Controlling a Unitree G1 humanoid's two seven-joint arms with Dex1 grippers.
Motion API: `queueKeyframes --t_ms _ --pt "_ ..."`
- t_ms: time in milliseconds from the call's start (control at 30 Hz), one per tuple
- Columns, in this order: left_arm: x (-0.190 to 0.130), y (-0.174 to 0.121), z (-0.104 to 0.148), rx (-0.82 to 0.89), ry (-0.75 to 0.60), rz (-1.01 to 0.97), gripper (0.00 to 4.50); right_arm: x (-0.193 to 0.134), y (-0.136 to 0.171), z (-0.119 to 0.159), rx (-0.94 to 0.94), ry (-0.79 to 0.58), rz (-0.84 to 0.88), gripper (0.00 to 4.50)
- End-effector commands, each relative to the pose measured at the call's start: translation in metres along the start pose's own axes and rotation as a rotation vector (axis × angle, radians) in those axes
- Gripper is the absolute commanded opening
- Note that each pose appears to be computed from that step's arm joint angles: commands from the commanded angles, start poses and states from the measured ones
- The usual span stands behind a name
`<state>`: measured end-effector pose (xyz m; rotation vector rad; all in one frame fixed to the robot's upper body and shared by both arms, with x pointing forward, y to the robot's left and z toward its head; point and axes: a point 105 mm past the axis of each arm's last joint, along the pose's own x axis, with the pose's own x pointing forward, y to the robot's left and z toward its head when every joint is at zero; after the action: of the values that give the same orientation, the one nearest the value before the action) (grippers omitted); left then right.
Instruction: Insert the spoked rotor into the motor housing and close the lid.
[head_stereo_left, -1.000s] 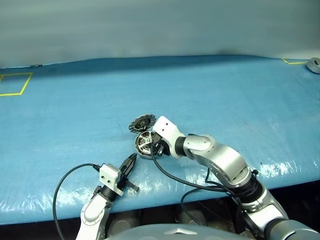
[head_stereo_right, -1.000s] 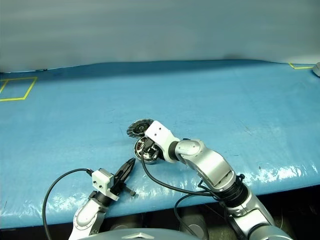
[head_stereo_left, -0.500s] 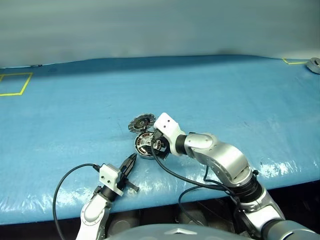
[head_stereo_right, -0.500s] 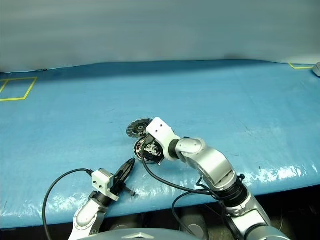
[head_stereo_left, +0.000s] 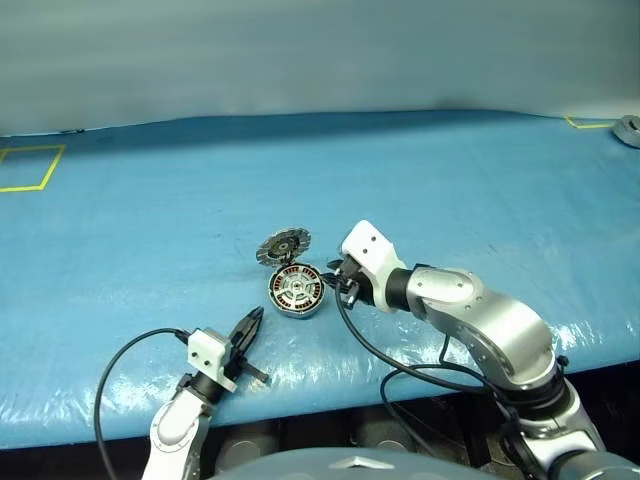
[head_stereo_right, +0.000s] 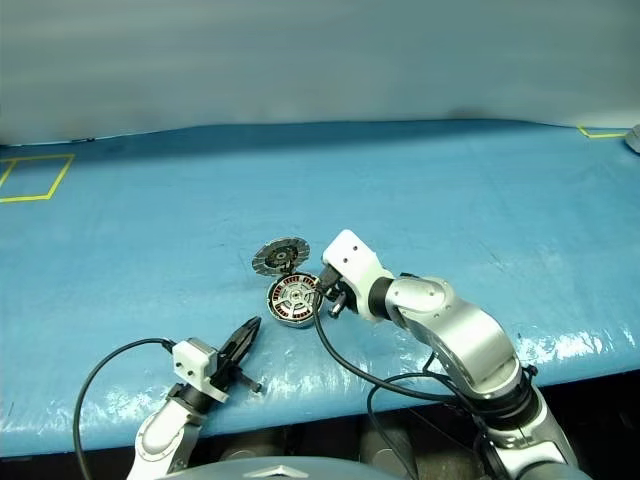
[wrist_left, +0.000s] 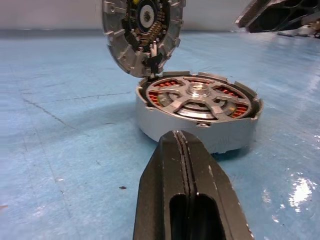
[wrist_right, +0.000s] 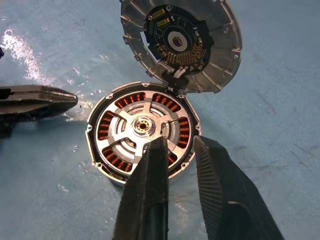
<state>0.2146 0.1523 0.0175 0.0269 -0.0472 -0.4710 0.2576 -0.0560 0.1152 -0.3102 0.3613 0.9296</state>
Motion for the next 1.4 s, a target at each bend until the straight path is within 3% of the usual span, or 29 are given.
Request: queueKeyframes --t_ms 33,167,300,533,667,867,1167,1400 --pt "0.01 0.029 0.022 0.036 -0.025 0.023 0.0 -0.008 0.012 0.006 -0.027 -0.179 0.003 0.03" --pt "0.021 0.056 0.03 0.023 0.002 -0.039 0.0 -0.006 0.014 -0.019 0.046 -0.237 -0.1 0.03" --pt "0.049 0.077 0.045 -0.128 0.024 -0.176 0.0 -0.002 0.016 -0.048 0.104 -0.274 -0.236 0.03" --pt "0.097 0.098 0.071 -0.081 0.003 -0.264 0.0 0.0 0.013 -0.075 0.15 -0.301 -0.35 0.03" --pt "0.125 0.08 0.084 -0.154 0.012 -0.465 0.0 0.002 0.015 -0.078 0.195 -0.332 -0.362 0.03" --pt "0.137 0.057 0.093 -0.229 0.065 -0.664 0.0 0.005 0.021 -0.076 0.22 -0.382 -0.328 0.03" --pt "0.128 0.029 0.084 -0.272 0.275 -0.915 0.0 0.012 0.024 -0.077 0.23 -0.401 -0.284 0.03" --pt "0.122 0.015 0.075 -0.27 0.356 -1.0 0.0 0.016 0.025 -0.076 0.239 -0.408 -0.261 0.03"
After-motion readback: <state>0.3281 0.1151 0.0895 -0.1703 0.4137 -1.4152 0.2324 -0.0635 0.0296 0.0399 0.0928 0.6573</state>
